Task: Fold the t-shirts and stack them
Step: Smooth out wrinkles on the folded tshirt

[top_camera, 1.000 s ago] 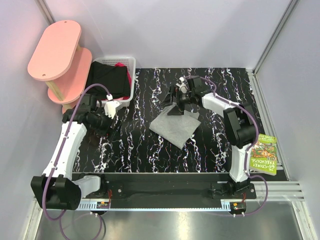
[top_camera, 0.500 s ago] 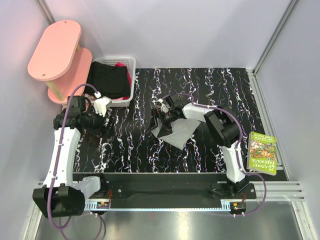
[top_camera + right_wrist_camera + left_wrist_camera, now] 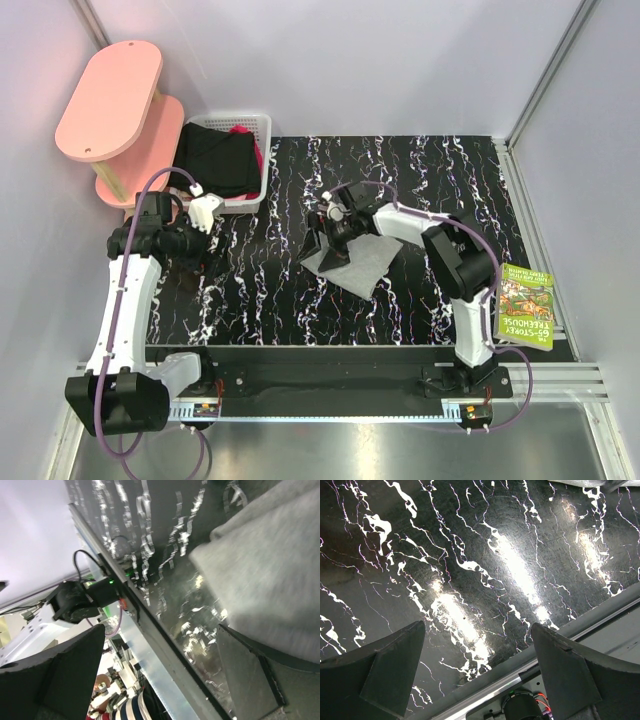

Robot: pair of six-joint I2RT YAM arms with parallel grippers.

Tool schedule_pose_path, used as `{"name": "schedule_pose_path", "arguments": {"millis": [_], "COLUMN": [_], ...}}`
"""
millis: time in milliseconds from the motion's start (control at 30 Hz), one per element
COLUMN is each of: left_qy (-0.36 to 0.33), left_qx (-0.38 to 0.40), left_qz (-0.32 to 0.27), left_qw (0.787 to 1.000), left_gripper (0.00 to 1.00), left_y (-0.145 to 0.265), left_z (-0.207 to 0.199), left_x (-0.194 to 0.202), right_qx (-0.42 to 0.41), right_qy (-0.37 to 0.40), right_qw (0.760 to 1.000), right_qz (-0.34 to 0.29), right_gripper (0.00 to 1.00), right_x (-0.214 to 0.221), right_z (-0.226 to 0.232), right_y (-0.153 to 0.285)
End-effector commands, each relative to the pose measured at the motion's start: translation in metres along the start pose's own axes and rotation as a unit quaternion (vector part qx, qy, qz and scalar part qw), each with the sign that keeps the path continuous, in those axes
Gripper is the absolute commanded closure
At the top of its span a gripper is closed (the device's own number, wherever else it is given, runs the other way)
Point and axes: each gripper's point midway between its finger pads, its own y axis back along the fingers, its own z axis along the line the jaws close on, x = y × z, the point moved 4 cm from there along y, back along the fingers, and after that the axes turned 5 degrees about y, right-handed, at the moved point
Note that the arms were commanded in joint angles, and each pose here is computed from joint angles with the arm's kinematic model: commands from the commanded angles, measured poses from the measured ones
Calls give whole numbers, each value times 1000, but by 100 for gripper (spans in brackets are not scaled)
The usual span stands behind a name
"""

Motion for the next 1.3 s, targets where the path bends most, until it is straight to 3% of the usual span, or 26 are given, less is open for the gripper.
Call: {"name": "schedule_pose_path", "arguments": {"millis": [0, 500, 633, 800, 867, 933, 1000, 1133, 1267], "left_qy": [-12, -17, -19, -19, -20, -20, -20, -12, -35], "left_qx": [-4, -7, -6, -4, -5, -2, 2, 42, 88], "left_qz": [-25, -27, -27, -27, -29, -31, -33, -34, -26], "left_qw": [1000, 999, 999, 999, 999, 999, 999, 998, 995], "left_gripper": [7, 7, 6, 6, 6, 6, 6, 6, 5], "left_y": [9, 11, 11, 11, 13, 14, 16, 16, 8], "left_z": [-1, -1, -2, -3, -3, -5, -7, -20, -44], "left_x": [-11, -10, -8, -9, -9, -10, -10, -13, -28], "right_qx": [-23, 2, -13, -57, -44, -29, 9, 76, 100], "right_qy": [26, -44, -31, 12, 14, 12, -8, -44, -55], "right_qw": [999, 999, 999, 995, 991, 987, 983, 976, 971], "right_qz": [-28, 12, 6, -83, -128, -159, -184, -198, -209], "right_gripper": [0, 0, 0, 0, 0, 0, 0, 0, 0], "right_x": [1, 42, 39, -8, -34, -61, -87, -108, -119], "right_z": [34, -32, -19, 25, 16, 3, -37, -100, -122], "right_y": [33, 7, 15, 81, 117, 138, 150, 154, 160]}}
